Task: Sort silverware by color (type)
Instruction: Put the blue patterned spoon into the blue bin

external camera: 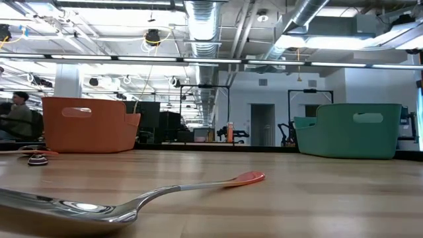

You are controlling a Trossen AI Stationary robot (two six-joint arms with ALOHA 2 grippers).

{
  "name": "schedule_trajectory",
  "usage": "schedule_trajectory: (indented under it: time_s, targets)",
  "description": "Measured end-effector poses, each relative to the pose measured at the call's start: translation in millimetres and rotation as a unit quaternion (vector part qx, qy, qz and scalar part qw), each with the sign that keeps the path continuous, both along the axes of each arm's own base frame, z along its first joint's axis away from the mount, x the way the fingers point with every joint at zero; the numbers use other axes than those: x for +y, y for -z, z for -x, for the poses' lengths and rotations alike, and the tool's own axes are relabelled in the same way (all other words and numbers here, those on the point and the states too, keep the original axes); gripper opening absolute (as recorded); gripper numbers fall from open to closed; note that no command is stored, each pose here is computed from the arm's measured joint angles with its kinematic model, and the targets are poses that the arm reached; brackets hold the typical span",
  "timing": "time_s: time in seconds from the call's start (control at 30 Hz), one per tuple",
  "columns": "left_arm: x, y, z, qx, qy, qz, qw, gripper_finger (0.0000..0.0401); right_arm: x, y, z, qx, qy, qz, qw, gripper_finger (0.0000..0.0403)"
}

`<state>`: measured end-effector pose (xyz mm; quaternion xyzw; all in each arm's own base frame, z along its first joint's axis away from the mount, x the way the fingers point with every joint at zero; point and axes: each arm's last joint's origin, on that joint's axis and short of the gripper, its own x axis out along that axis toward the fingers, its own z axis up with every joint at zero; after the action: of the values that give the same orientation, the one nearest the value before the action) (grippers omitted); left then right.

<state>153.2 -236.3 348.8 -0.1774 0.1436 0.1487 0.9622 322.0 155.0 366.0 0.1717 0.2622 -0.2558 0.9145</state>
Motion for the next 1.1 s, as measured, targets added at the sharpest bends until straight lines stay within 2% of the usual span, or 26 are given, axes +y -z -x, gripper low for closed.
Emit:
schedule_trajectory:
  time_s: [0.17, 0.43, 0.53, 0.7, 0.9, 1.1]
  targets:
    - [0, 0, 0, -0.007, -0.005, -0.005, 1.0, 0.016, -7, 12, 21, -0.007, 0.028, -0.013, 0.999, 0.0013]
    - [4, 0, -4, -0.004, -0.013, -0.018, 1.0, 0.016, -36, 37, 52, -0.083, 0.03, -0.087, 0.992, 0.0013]
    - [7, 1, -9, 0.001, -0.019, -0.029, 0.999, 0.016, -52, 41, 67, -0.097, 0.054, -0.109, 0.988, 0.0013]
    - [21, 5, -20, 0.04, -0.036, -0.051, 0.997, 0.016, -78, 34, 87, -0.105, 0.077, -0.111, 0.985, 0.0016]
    - [51, 11, -45, 0.126, -0.063, -0.065, 0.988, 0.016, -115, 33, 117, -0.028, 0.135, -0.097, 0.986, 0.0014]
    - [96, 14, -81, 0.212, -0.085, -0.074, 0.971, 0.016, -158, 40, 150, 0.106, 0.219, -0.085, 0.966, 0.0013]
